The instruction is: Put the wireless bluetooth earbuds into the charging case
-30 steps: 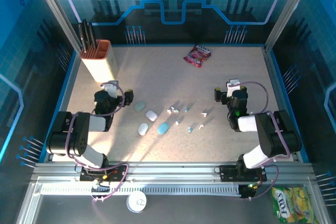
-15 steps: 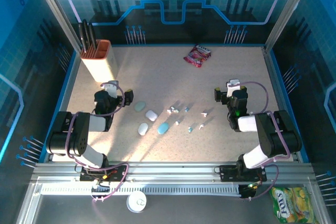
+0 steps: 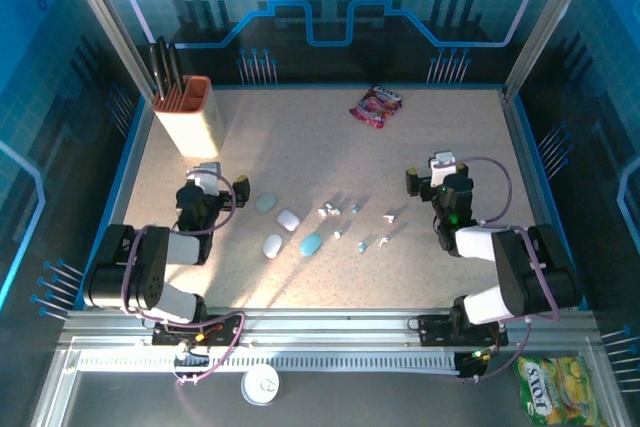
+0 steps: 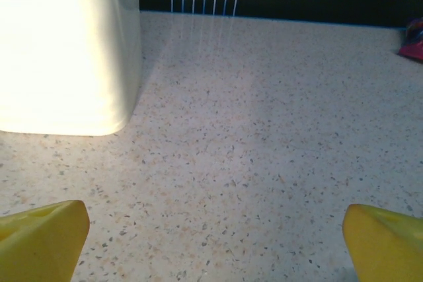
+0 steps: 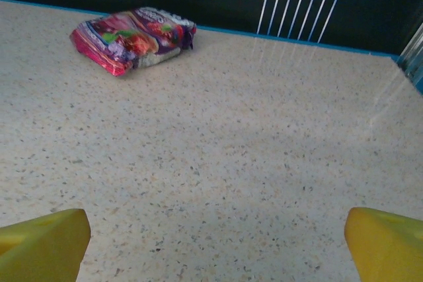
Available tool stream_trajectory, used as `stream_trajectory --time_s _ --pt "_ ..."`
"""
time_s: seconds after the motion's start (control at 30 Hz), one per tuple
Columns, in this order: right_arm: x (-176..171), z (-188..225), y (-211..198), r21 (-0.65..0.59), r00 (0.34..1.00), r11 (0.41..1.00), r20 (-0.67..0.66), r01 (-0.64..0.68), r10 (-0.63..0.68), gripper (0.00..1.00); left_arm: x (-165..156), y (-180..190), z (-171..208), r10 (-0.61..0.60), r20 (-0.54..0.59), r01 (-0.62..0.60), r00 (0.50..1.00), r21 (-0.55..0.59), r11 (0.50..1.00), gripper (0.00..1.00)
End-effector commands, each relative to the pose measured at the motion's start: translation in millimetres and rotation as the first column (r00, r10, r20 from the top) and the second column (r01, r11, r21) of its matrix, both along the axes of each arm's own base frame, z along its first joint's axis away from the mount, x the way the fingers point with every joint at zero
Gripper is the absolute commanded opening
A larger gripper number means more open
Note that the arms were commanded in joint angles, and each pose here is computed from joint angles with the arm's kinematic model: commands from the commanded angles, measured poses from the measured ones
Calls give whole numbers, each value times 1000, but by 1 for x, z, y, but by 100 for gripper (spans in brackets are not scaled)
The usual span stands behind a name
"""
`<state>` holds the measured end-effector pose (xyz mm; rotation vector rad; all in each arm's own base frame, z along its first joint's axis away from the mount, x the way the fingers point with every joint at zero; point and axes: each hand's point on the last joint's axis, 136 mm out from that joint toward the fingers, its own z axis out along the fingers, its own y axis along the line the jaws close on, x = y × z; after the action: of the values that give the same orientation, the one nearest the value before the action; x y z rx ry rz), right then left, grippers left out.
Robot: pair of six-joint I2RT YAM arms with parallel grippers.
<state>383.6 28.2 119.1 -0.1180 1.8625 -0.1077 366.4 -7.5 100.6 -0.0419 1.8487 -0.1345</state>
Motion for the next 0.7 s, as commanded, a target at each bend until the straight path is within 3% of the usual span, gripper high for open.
stream_trajectory --time_s 0.0,0.1,0.23,0.4,0.57,0.67 --pt "-4 25 12 -39 999 998 32 -39 40 100 -4 2 33 27 89 -26 996 -9 1000 99" --pt "-9 42 25 -42 996 995 8 -86 87 100 -8 -5 41 19 56 -20 998 14 1000 99" --pt "-20 58 58 -20 979 979 -35 -202 201 100 -15 -13 43 69 -69 -68 995 14 998 99" --pt "-46 54 111 -22 914 929 -189 -370 359 100 -31 -47 49 -14 -151 29 989 97 995 99" --pt "-76 47 159 34 835 872 -274 -487 477 100 -57 -87 46 -159 -271 169 949 13 986 99" --pt "-89 39 175 141 815 868 -300 -476 496 100 -78 -119 38 -263 -343 286 902 16 958 99"
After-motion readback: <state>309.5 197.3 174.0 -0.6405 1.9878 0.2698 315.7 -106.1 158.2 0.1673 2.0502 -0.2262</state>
